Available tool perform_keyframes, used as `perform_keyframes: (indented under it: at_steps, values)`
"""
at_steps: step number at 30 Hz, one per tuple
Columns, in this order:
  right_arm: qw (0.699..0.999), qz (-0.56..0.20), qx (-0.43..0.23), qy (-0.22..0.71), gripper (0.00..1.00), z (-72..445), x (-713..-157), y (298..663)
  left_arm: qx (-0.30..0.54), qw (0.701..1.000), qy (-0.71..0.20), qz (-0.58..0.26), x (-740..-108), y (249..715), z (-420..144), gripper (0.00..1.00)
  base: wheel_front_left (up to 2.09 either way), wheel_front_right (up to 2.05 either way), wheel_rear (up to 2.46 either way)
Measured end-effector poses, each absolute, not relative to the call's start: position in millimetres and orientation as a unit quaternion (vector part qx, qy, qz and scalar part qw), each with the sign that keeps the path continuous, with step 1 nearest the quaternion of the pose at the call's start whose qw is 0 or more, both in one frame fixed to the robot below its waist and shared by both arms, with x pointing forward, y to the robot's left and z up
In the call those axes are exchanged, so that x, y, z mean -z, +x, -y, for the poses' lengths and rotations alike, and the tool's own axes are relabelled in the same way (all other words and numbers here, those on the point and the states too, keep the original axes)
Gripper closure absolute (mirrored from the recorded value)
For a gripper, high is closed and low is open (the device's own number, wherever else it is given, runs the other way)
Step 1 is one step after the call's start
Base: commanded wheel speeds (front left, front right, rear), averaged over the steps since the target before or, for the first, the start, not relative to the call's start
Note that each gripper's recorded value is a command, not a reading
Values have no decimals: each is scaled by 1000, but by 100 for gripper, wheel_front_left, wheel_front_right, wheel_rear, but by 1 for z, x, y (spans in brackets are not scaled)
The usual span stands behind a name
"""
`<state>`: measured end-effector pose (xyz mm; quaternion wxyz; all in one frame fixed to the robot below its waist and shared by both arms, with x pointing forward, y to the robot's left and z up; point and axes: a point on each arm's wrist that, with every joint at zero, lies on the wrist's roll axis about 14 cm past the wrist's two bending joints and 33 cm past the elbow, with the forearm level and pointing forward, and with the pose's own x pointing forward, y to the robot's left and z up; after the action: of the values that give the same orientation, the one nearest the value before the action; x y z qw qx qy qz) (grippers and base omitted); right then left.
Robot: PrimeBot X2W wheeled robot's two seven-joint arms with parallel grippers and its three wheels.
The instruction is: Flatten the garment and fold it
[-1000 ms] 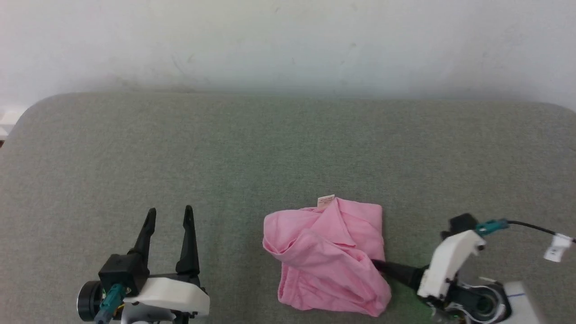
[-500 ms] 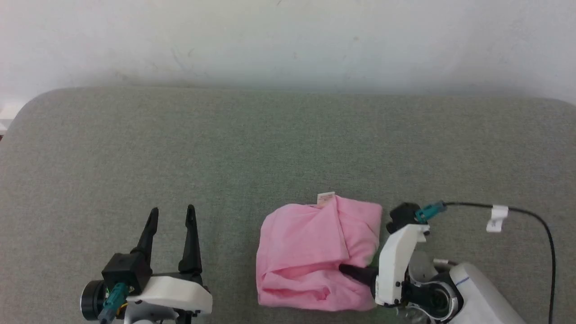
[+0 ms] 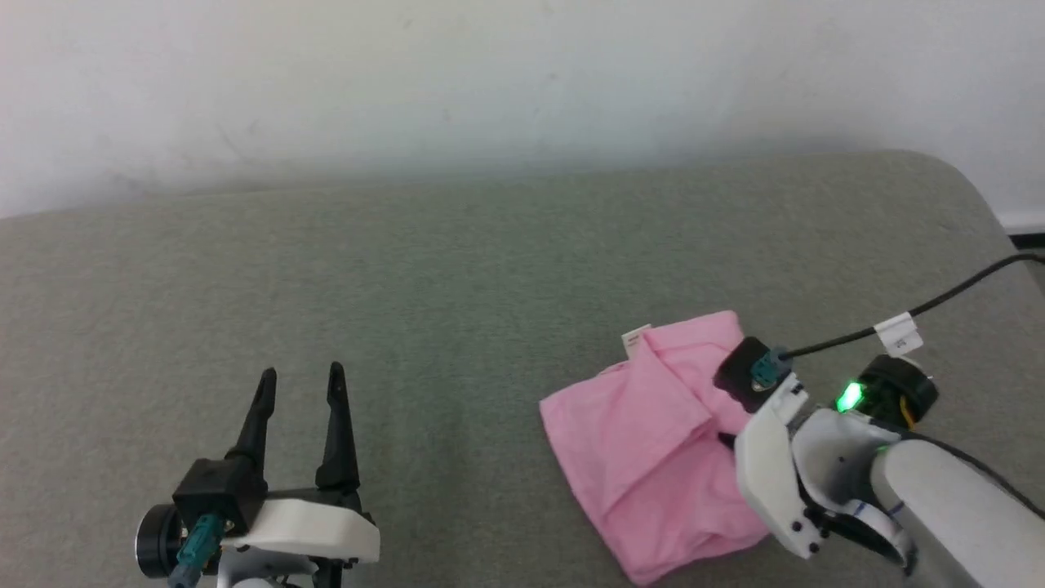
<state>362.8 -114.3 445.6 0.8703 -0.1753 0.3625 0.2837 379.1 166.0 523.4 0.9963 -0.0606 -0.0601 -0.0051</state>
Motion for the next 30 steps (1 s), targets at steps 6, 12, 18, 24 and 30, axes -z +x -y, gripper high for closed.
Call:
perform_keyframes:
  at_steps: [6, 12, 18, 24, 30]
  values:
    - [875, -389, -207, -200, 100, 185, -444, 354, 65, 994, -60, 70, -529, 401, -127, 0, 0, 0, 0]
    - [881, -434, -83, -166, 100, 278, -421, 346, 134, 986, -63, 79, -529, 436, -82, 0, 0, 0, 0]
    - [888, -439, 13, -139, 100, 342, -399, 340, 177, 980, -69, 59, -507, 461, -50, 0, 0, 0, 0]
    - [886, -439, 85, -120, 0, 384, -378, 328, 199, 976, -78, 28, -477, 475, -32, 0, 0, 0, 0]
    - [905, -392, 129, -99, 0, 400, -374, 328, 193, 978, -78, 9, -463, 476, -35, 0, 0, 0, 0]
